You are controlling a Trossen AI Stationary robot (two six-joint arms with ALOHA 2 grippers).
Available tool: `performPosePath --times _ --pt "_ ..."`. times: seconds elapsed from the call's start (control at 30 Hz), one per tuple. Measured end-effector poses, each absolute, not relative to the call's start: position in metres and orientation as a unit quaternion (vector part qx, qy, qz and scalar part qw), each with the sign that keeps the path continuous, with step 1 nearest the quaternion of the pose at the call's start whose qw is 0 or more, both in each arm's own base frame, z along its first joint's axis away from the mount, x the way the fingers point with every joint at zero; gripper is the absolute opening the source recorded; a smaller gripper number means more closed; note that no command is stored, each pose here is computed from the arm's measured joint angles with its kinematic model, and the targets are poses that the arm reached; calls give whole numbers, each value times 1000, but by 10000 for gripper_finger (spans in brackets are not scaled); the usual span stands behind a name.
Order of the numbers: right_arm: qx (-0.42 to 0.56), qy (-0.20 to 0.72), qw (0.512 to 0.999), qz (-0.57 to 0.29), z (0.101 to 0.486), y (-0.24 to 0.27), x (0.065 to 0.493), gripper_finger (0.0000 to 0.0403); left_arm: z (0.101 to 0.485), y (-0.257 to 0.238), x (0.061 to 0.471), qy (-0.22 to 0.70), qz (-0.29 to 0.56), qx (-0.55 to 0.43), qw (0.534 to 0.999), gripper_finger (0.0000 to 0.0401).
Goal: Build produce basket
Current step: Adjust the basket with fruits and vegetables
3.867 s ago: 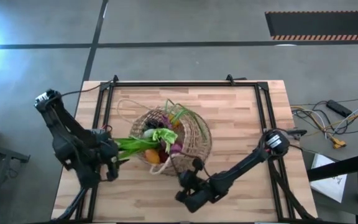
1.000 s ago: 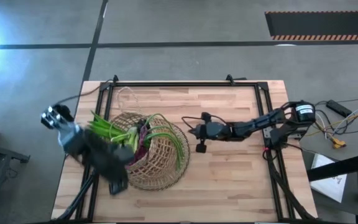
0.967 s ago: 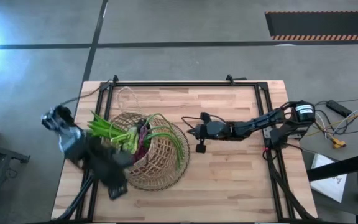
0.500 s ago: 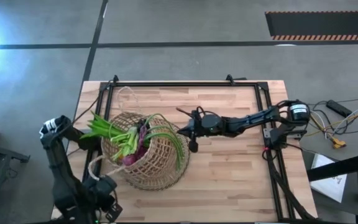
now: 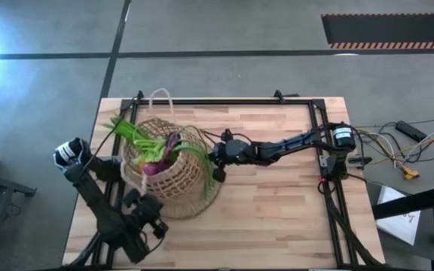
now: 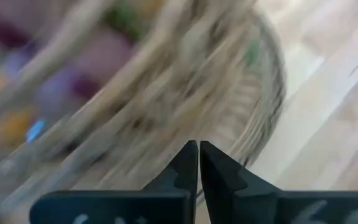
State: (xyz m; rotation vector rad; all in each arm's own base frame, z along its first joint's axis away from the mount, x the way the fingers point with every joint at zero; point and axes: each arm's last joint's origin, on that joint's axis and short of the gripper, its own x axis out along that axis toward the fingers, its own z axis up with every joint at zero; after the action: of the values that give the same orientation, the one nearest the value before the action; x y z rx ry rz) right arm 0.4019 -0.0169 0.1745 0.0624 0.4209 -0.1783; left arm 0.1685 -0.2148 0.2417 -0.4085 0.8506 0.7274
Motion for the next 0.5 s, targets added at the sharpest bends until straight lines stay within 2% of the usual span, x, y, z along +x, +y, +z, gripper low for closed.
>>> performPosePath --times 0.23,0.33,0.5 --pt "-5 293 954 -61 186 -15 385 8 239 -205 205 343 305 -158 875 0" --pt "-11 344 937 -55 190 -12 364 8 235 -201 223 322 286 -157 889 0" --pt "-2 356 933 -50 206 -2 319 8 231 -187 255 283 263 -153 910 0"
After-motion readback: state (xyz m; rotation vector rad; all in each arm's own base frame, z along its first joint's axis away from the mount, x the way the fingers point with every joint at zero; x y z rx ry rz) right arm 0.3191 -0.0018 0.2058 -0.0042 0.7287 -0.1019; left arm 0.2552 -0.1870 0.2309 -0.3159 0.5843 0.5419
